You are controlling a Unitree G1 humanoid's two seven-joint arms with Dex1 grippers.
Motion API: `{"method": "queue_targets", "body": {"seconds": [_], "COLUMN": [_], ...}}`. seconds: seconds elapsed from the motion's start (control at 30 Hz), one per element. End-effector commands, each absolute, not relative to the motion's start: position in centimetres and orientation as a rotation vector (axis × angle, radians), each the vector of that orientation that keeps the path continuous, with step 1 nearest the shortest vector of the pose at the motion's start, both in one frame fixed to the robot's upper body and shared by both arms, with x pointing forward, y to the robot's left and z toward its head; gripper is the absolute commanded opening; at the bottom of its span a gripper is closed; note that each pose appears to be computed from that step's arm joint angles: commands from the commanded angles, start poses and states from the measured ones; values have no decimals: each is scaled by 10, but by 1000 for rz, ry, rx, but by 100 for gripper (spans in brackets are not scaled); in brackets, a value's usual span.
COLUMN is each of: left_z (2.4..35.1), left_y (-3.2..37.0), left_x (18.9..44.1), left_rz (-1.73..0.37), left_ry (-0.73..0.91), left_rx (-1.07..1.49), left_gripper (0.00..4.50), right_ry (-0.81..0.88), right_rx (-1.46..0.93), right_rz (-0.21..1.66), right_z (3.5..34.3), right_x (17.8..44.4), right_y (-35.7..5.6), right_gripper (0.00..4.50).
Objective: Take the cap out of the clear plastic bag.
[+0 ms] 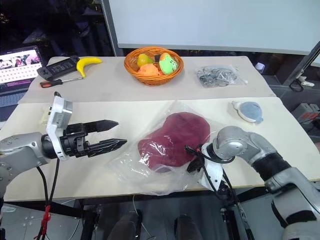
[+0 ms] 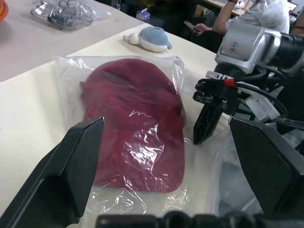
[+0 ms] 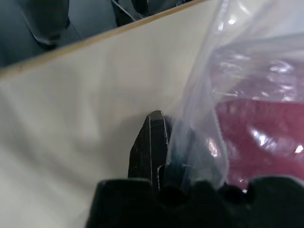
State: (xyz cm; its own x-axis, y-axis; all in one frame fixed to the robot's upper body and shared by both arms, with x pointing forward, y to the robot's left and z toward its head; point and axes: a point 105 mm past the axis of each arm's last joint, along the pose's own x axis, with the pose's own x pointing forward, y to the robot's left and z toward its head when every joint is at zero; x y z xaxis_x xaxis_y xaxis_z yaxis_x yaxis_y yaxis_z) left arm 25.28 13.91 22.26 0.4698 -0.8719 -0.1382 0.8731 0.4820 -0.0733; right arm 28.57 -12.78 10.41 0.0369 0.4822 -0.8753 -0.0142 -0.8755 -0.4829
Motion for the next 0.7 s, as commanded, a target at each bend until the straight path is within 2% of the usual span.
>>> {"method": "queue_targets", "body": {"seconds": [0.03, 0.23, 0.33, 0.63, 0.7], "left_z": [227, 226, 227, 227, 226], "left_y": [139, 139, 141, 139, 139], "left_x": [250, 249, 249, 250, 250], "left_rz": [-1077, -1066, -1063, -1064, -1066], "left_ry": [142, 145, 143, 142, 144], "left_rx": [16, 11, 8, 5, 6], "left_gripper": [450, 450, 450, 450, 450], "right_ry": [-407, -231, -158, -45, 23], "right_rx": [-2075, -2023, -1983, -2028, -2058], "right_rz": [1934, 1826, 1804, 1676, 1635], "right_z": [103, 99, 98, 104, 107], "right_x": [302, 327, 332, 351, 357], "right_y": [-148, -151, -153, -164, -173], "right_gripper": [4, 4, 81, 365, 423]}}
